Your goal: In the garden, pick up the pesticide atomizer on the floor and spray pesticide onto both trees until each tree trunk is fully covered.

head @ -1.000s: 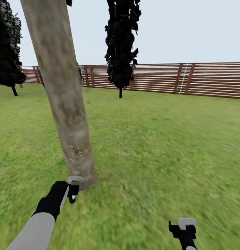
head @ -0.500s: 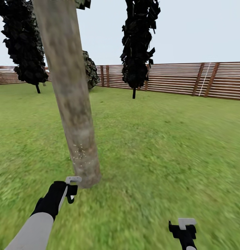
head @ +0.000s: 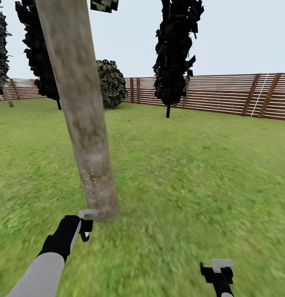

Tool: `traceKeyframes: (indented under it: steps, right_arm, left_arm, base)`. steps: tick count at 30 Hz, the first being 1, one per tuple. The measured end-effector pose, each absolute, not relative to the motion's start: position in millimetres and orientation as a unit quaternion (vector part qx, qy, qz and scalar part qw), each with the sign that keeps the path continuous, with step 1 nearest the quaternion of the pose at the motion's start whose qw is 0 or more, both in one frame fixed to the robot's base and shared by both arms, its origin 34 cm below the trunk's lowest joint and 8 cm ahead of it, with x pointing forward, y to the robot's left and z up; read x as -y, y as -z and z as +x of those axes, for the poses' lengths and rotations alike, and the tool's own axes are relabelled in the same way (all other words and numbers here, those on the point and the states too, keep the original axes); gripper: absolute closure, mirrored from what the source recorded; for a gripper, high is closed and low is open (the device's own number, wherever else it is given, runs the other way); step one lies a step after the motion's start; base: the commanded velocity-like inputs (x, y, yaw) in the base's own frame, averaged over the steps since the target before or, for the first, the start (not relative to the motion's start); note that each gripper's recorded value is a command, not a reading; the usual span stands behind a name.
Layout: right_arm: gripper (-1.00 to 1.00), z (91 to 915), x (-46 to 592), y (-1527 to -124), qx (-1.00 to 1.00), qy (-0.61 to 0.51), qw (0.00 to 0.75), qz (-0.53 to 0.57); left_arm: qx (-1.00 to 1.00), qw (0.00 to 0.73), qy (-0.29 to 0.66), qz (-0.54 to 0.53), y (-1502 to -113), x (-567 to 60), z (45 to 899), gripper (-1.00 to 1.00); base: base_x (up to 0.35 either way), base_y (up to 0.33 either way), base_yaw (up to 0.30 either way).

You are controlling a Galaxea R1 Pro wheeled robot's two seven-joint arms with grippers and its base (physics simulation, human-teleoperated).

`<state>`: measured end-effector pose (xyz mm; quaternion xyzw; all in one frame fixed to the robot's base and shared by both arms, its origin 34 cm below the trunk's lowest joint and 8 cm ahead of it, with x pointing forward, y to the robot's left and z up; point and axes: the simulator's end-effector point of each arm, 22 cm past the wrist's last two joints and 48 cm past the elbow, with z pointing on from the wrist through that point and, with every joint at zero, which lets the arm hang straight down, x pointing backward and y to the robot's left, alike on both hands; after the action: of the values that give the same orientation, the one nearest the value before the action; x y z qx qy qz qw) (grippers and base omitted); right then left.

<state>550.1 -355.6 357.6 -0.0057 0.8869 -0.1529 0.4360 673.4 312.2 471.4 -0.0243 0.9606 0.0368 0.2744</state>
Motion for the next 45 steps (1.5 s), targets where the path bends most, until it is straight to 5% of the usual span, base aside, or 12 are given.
traceKeyframes:
  steps: [13,32,45]
  right_arm:
    - [-1.00,550.2,355.5,-357.7,-0.887,0.154,0.436,-0.005]
    - [-1.00,549.9,355.3,-357.6,-0.887,0.154,0.436,-0.005]
    - [-1.00,549.7,355.5,-357.6,-0.887,0.154,0.436,-0.005]
  left_arm:
    - [-0.961,0.274,-0.037,-0.025,-471.2,-312.4,673.3,1.00]
    - [-0.961,0.274,-0.036,-0.023,-471.3,-310.8,673.2,1.00]
    - [-0.961,0.274,-0.036,-0.023,-471.4,-310.4,673.4,1.00]
  base:
    - [0.082,-0.318,0.010]
    - [0.059,-0.317,0.258]
    - [0.190,-0.289,0.022]
